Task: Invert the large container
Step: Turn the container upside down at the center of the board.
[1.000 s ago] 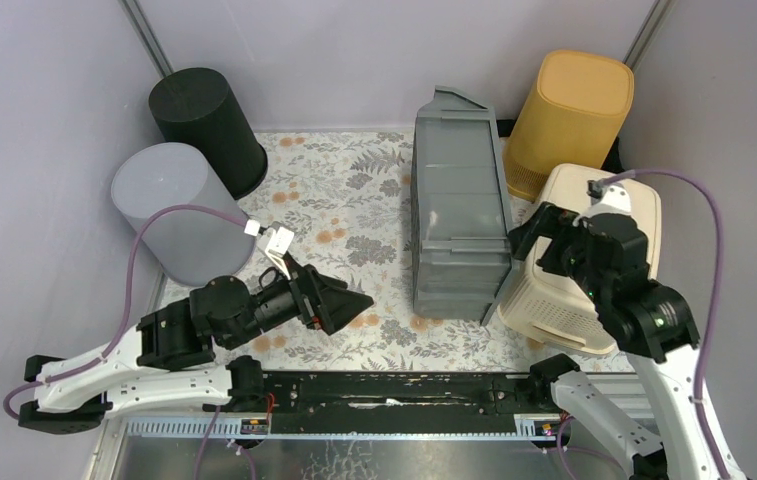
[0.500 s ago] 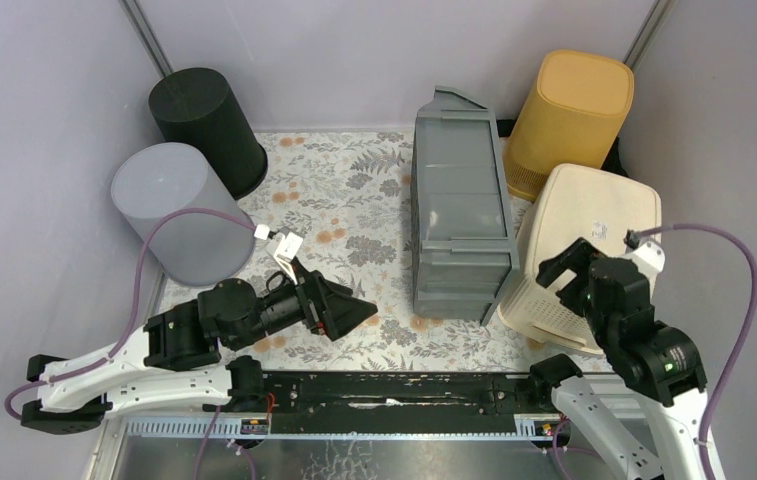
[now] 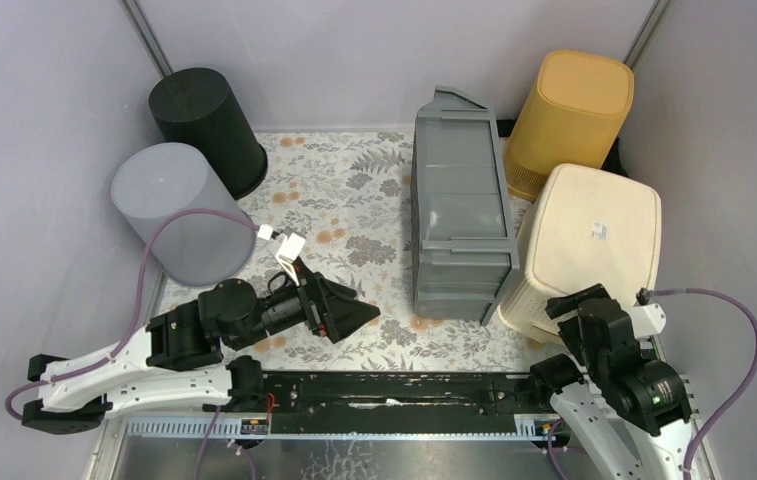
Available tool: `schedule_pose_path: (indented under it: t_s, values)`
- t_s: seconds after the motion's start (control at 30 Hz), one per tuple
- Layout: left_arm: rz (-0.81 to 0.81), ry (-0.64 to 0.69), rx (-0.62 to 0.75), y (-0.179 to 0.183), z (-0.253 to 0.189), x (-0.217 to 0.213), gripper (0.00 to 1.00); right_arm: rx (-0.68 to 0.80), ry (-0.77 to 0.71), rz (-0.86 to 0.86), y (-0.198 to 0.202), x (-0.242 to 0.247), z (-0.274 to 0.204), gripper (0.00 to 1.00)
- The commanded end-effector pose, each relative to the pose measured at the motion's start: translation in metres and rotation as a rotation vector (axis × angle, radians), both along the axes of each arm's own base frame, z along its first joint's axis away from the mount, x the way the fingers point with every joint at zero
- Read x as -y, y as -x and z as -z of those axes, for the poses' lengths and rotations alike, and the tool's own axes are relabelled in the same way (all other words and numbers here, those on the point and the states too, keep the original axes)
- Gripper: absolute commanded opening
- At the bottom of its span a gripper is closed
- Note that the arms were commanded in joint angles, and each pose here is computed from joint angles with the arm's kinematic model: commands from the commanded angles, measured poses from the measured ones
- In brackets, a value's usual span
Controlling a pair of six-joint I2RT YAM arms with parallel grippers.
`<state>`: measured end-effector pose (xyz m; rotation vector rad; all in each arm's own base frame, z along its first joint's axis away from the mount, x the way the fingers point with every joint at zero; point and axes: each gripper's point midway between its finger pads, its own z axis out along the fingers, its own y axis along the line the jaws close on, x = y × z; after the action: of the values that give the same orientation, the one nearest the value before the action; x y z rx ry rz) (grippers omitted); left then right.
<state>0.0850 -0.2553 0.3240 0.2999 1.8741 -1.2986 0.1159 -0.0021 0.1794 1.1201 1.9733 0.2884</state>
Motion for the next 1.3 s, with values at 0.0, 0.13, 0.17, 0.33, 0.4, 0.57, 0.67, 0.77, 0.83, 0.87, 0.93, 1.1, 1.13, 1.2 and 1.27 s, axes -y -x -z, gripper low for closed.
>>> schedule_pose_path:
  t_s: [0.0, 0.13, 0.17, 0.33, 0.4, 0.57, 0.67, 0.77, 0.83, 0.87, 0.93, 1.1, 1.13, 1.2, 1.27]
  values:
    - [0.012, 0.056, 0.028, 0.001, -0.011, 0.002, 1.0, 0.02, 0.067, 0.185, -0.003, 0.03, 0.006, 0.8]
    - [0.015, 0.055, 0.026, 0.002, -0.01, 0.004, 1.0, 0.055, 0.075, 0.289, -0.014, 0.04, 0.002, 0.78]
    - [0.014, 0.055, 0.026, 0.001, -0.009, 0.004, 1.0, 0.06, 0.069, 0.312, -0.017, 0.041, 0.004, 0.78]
    - [0.023, 0.046, 0.026, 0.002, -0.009, 0.008, 1.0, 0.108, 0.103, 0.432, -0.024, 0.057, 0.002, 0.77]
    - [0.022, 0.044, 0.025, 0.002, -0.008, 0.007, 1.0, 0.139, 0.138, 0.473, -0.022, 0.067, -0.005, 0.77]
    - [0.019, 0.047, 0.029, 0.002, -0.009, 0.004, 1.0, 0.188, 0.212, 0.556, -0.012, 0.088, -0.029, 0.78]
    - [0.02, 0.043, 0.029, 0.002, -0.007, 0.006, 1.0, 0.207, 0.244, 0.582, -0.009, 0.095, -0.04, 0.8]
    - [0.025, 0.042, 0.028, 0.002, -0.007, 0.008, 1.0, 0.206, 0.261, 0.585, -0.011, 0.096, -0.04, 0.8]
    - [0.032, 0.042, 0.025, 0.003, -0.007, 0.009, 1.0, 0.188, 0.271, 0.582, -0.012, 0.095, -0.035, 0.8]
    - [0.034, 0.044, 0.024, 0.003, -0.008, 0.01, 1.0, 0.18, 0.275, 0.581, -0.013, 0.095, -0.032, 0.8]
    - [0.038, 0.043, 0.023, 0.004, -0.008, 0.01, 1.0, 0.167, 0.288, 0.57, -0.015, 0.094, -0.028, 0.81]
    - [0.034, 0.032, 0.019, 0.003, -0.005, 0.01, 1.0, 0.207, 0.314, 0.511, -0.024, 0.09, -0.057, 0.81]
    - [0.034, 0.028, 0.018, 0.003, -0.005, 0.01, 1.0, 0.225, 0.322, 0.486, -0.026, 0.089, -0.07, 0.8]
    - [0.031, 0.019, 0.016, 0.003, -0.004, 0.01, 1.0, 0.284, 0.339, 0.412, -0.032, 0.084, -0.103, 0.8]
    - [0.026, 0.009, 0.016, 0.001, -0.002, 0.011, 1.0, 0.351, 0.356, 0.298, -0.045, 0.071, -0.133, 0.8]
